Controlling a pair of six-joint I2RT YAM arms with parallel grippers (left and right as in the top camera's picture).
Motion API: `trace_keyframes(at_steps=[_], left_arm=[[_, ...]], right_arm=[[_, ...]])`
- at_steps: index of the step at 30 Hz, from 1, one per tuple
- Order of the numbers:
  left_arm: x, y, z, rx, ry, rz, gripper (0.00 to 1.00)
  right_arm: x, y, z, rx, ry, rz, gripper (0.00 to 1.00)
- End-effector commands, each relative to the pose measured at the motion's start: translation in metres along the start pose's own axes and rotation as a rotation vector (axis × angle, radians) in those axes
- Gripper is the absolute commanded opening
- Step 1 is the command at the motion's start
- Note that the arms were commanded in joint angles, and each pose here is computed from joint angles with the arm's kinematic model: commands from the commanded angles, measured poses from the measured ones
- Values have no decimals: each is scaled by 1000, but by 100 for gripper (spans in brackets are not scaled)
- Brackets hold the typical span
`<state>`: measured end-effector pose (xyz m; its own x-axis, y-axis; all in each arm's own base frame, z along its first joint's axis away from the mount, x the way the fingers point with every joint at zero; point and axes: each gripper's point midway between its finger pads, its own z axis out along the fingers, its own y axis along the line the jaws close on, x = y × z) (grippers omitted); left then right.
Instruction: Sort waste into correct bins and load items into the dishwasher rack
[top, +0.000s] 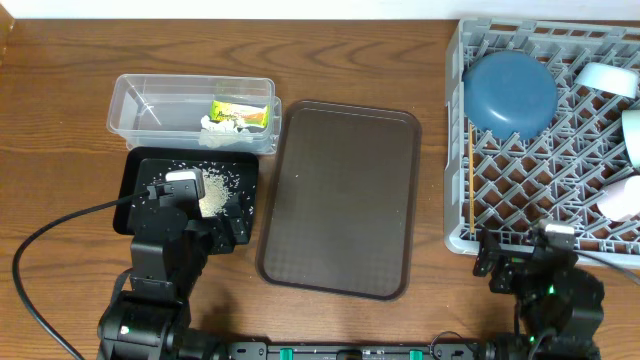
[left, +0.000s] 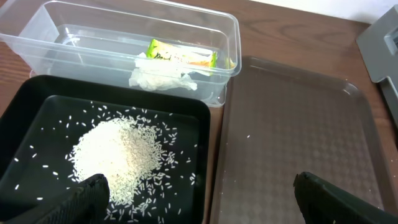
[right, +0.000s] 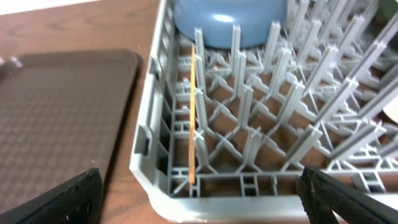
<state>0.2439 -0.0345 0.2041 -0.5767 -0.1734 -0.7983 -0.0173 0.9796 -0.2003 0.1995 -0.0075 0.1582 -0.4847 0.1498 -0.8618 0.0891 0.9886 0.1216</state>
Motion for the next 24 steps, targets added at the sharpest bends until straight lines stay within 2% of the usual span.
trace_keyframes(at_steps=[1, 13, 24], left_arm=[[1, 2, 1, -11, 1, 16, 97], [1, 2, 1, -11, 1, 16, 97], [1, 2, 1, -11, 1, 16, 97]], right_arm=[[5, 4, -1, -26, -48, -11, 99], [7, 15, 7, -85, -130, -45, 99], [-42, 17, 25, -91, -488, -44, 99]])
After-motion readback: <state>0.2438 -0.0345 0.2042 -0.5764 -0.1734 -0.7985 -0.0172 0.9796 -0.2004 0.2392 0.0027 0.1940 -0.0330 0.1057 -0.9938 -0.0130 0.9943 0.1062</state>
